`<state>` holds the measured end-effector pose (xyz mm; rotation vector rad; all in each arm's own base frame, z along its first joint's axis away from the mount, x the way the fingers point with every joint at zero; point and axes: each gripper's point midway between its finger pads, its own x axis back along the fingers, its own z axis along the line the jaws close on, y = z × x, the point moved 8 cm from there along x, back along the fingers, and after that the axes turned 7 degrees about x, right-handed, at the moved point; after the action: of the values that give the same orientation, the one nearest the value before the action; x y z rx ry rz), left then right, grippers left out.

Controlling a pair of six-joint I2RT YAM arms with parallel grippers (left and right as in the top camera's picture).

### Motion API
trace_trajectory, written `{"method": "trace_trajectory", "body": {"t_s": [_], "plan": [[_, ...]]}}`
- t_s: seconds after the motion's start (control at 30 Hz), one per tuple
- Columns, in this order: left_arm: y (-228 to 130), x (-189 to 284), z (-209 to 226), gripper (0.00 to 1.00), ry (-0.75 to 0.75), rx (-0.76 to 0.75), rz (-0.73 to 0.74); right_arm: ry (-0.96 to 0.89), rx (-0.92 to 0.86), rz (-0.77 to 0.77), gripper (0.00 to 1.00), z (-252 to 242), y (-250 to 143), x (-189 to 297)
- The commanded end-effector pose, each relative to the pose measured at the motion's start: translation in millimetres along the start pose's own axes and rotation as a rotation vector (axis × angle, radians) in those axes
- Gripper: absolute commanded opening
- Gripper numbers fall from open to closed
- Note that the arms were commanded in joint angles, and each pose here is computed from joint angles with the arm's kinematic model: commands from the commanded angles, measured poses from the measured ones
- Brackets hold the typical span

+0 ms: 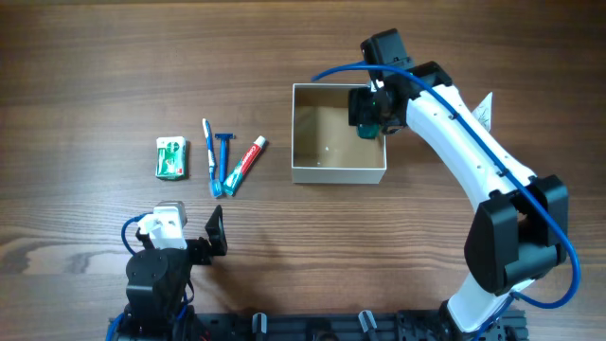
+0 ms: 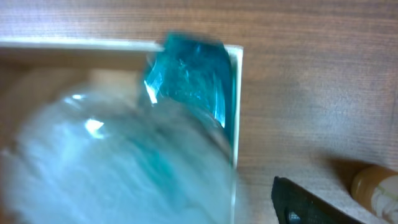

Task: Pack container
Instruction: 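Lower the Listerine bottle into the white box and release, then grasp the white Pantene tube with the right gripper, place it in box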

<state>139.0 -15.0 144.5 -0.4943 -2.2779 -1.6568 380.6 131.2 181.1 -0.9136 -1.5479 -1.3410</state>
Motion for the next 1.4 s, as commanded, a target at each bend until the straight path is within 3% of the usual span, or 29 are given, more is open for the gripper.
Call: {"method": "trace_trajectory", "body": {"t_s": [0.0, 0.13, 0.27, 0.37, 0.5, 0.6, 0.67, 0.73, 0.8, 0.83, 1.0, 1.2, 1.37], "plan": [[-4.2, -1.8, 1.1, 1.00, -0.005, 0.009, 0.011, 0.017, 0.022, -0.062, 0.89, 0.2, -0.5, 41.4], [-4.2, -1.8, 1.1, 1.00, -0.005, 0.009, 0.011, 0.058, -0.011, -0.282, 0.97, -15.5, -13.1, 142.3], [-4.1, -1.8, 1.0, 1.00, -0.006, 0.009, 0.011, -0.024, -0.148, -0.494, 0.95, -62.7, -40.0, 221.3], [-4.2, -1.8, 1.1, 1.00, -0.005, 0.009, 0.011, -0.122, -0.306, -0.430, 0.93, -100.3, -51.0, 215.3], [-4.2, -1.8, 1.1, 1.00, -0.005, 0.009, 0.011, -0.239, -0.411, -0.158, 0.92, -146.8, -40.0, 139.8], [-4.2, -1.8, 1.1, 1.00, -0.005, 0.009, 0.011, -0.251, -0.447, 0.009, 0.75, -163.9, -42.5, 94.7], [-4.2, -1.8, 1.1, 1.00, -0.005, 0.009, 0.011, -0.240, -0.451, 0.062, 0.68, -166.2, -42.6, 77.9], [-4.1, -1.8, 1.0, 1.00, -0.006, 0.009, 0.011, -0.240, -0.450, 0.088, 0.36, -166.6, -42.3, 68.2], [-4.2, -1.8, 1.1, 1.00, -0.005, 0.009, 0.011, -0.240, -0.450, 0.088, 0.20, -166.7, -42.3, 67.3], [-4.1, -1.8, 1.0, 1.00, -0.006, 0.009, 0.011, -0.240, -0.450, 0.085, 0.05, -166.7, -42.2, 68.0], [-4.2, -1.8, 1.1, 1.00, -0.005, 0.009, 0.011, -0.183, -0.445, -0.054, 0.04, -154.8, -46.5, 123.4], [-4.1, -1.8, 1.0, 1.00, -0.006, 0.009, 0.011, 0.035, -0.215, -0.454, 0.04, -80.6, -89.9, 253.3], [-4.2, -1.8, 1.1, 1.00, -0.005, 0.009, 0.011, 0.195, -0.056, -0.411, 0.04, -34.6, -91.4, 250.3]]}}
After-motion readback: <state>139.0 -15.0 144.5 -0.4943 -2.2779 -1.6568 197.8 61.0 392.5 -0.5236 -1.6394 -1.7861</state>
